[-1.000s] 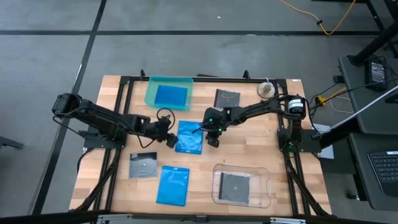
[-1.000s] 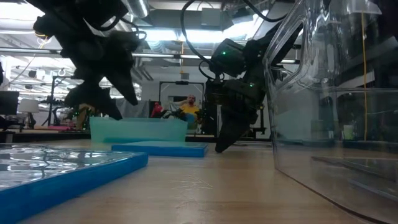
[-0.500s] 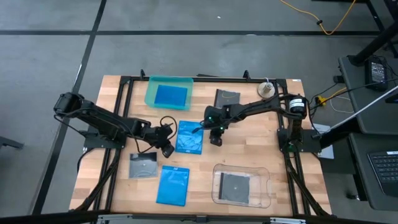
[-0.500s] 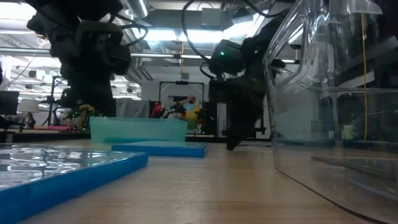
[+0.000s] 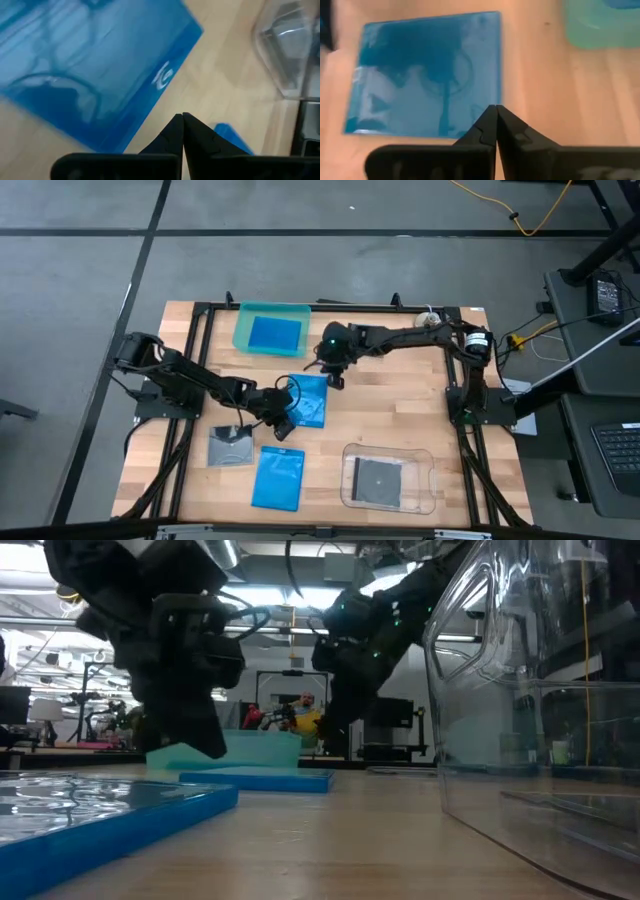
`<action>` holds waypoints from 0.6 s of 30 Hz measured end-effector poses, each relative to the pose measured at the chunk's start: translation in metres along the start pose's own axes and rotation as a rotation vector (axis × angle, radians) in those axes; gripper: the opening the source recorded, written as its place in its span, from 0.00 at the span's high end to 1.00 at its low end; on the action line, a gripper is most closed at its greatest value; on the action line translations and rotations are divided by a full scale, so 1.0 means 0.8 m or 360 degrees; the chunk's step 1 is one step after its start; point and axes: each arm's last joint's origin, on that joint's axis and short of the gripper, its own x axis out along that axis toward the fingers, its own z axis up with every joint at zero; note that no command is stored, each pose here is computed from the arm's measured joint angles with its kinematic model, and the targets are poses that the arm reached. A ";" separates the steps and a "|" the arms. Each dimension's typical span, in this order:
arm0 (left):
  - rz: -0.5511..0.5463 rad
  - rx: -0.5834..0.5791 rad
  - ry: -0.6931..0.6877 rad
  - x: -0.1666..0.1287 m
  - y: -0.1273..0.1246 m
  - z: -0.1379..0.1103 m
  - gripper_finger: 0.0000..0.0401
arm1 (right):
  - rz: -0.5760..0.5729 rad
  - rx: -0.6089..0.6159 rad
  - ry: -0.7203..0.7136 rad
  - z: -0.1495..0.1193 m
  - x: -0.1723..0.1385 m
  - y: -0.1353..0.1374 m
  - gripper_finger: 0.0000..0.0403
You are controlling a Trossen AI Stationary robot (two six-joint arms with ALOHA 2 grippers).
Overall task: Pick & place jewel cases by type
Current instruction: Put the top dark blue CD case into the light blue bin
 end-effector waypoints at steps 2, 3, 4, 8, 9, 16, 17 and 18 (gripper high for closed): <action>-0.0044 0.0001 0.0021 0.003 0.001 0.002 1.00 | 0.0018 0.0026 -0.0002 -0.003 0.006 -0.010 0.98; -0.0065 0.0001 0.0024 0.005 0.001 0.003 1.00 | 0.0023 0.0034 0.0006 -0.006 0.010 -0.015 0.98; -0.0083 0.0003 0.0030 0.007 0.001 0.003 1.00 | 0.0020 0.0036 0.0016 -0.008 0.014 -0.018 0.98; -0.0155 -0.0015 0.0071 0.014 0.001 0.002 1.00 | 0.0058 0.0025 0.0017 -0.013 0.028 -0.024 0.98; -0.0153 -0.0030 0.0083 0.016 0.002 0.001 1.00 | 0.0076 0.0025 0.0013 -0.014 0.031 -0.024 0.98; -0.0150 -0.0078 0.0130 0.020 0.004 -0.001 0.99 | 0.0199 0.0035 0.0057 -0.023 0.049 -0.020 0.98; -0.0129 -0.0084 0.0140 0.020 0.006 -0.002 0.99 | 0.0237 0.0040 0.0057 -0.024 0.052 -0.018 0.98; -0.0098 -0.0102 0.0152 0.020 0.008 -0.004 0.99 | 0.0271 0.0049 0.0065 -0.025 0.054 -0.016 0.98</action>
